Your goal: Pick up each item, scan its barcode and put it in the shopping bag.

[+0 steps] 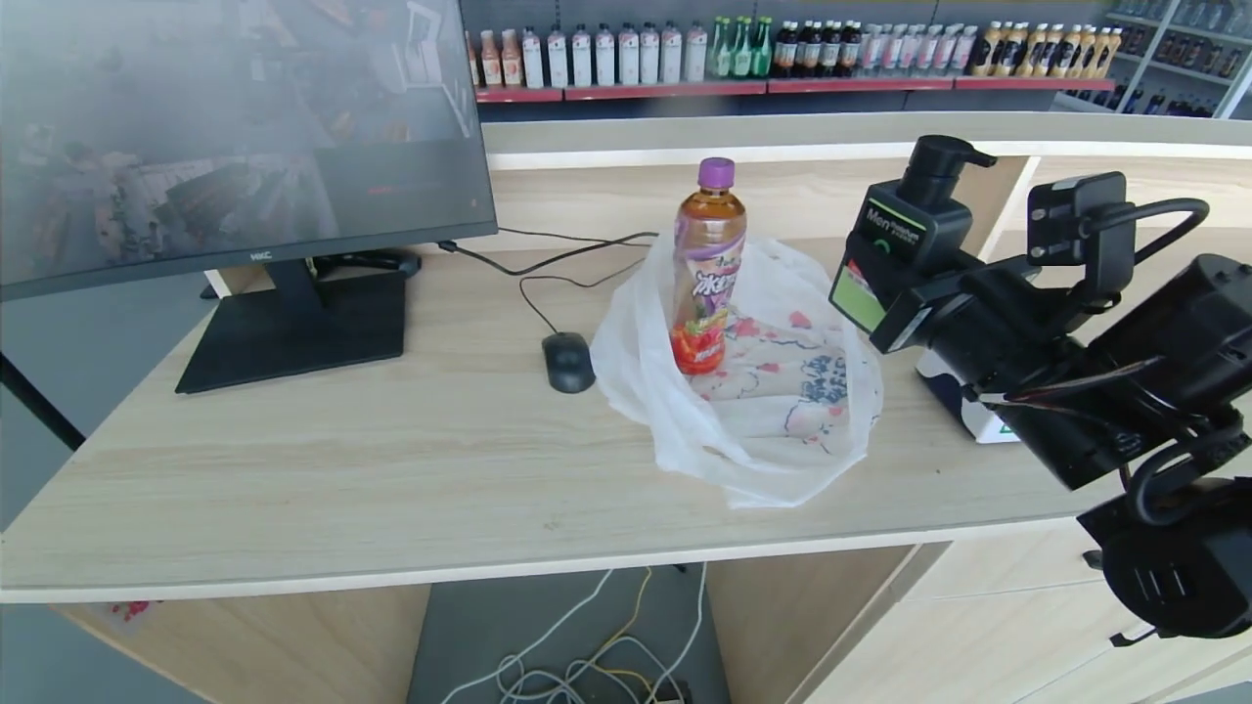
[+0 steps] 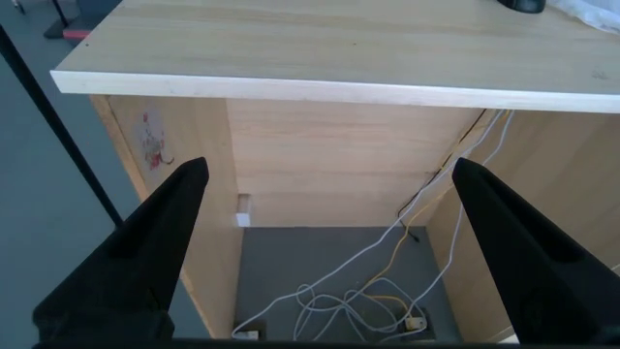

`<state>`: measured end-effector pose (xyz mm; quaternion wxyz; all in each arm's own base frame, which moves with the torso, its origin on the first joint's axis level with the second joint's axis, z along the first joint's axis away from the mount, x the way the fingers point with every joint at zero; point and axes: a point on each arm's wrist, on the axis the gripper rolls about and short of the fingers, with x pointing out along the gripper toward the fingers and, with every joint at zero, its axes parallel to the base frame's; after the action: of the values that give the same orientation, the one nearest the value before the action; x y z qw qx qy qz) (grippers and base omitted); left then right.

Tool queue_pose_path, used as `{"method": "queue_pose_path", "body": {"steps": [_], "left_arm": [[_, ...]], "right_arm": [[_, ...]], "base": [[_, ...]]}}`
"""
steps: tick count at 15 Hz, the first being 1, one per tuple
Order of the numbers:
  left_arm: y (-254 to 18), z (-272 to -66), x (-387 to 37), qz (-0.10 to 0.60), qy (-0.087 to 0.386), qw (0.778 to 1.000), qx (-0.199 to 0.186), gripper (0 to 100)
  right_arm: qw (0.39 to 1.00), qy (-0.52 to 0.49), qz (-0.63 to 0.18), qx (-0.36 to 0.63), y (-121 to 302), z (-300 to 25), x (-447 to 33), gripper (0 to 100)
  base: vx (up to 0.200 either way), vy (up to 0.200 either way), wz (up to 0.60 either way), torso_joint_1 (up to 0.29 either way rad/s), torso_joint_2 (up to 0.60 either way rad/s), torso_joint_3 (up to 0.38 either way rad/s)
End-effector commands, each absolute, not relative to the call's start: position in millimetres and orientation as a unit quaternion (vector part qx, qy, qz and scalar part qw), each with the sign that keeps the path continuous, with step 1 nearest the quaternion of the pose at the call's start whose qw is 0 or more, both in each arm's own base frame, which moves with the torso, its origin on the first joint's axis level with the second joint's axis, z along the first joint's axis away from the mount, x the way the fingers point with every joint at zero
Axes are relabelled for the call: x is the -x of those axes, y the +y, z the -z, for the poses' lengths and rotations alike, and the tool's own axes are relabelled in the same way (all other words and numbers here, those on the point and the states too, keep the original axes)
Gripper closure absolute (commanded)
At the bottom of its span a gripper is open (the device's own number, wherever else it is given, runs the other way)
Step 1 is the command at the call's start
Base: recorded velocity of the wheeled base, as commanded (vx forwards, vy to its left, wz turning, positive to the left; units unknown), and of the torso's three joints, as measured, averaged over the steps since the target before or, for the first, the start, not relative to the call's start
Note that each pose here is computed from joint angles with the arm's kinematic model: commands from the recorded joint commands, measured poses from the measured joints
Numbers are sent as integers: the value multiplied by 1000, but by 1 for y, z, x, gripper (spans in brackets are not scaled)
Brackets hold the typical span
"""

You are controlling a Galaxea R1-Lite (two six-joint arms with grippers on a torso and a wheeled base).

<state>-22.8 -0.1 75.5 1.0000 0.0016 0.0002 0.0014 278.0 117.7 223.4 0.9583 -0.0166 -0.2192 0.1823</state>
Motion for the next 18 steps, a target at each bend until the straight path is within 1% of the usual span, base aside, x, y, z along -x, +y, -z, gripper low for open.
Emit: {"method": "queue_pose_path", "body": {"steps": [1,4,7,14,16,18], "left_arm": [[0,-75,23,-2,0,1000,-2,0],[0,-75,23,-2,0,1000,-2,0],[0,-75,23,-2,0,1000,-2,0],[0,-75,23,-2,0,1000,-2,0],[0,-75,23,-1,0,1000,-2,0],[0,-75,23,-1,0,1000,-2,0]], "right_arm": [[959,-215,-185,17,119,-220,-278,100],[960,-209,-187,20,120,-217,-281,100],[964,-187,-189,25,125,-202,-290,100],[961,-181,-207,22,157,-181,-330,100],[963,-168,-209,26,159,-169,-340,100],[964,-172,-203,25,159,-168,-347,100]], "base": [[0,0,0,0,0,0],[0,0,0,0,0,0],[0,0,0,0,0,0],[0,0,0,0,0,0],[0,0,0,0,0,0],[0,0,0,0,0,0]]}}
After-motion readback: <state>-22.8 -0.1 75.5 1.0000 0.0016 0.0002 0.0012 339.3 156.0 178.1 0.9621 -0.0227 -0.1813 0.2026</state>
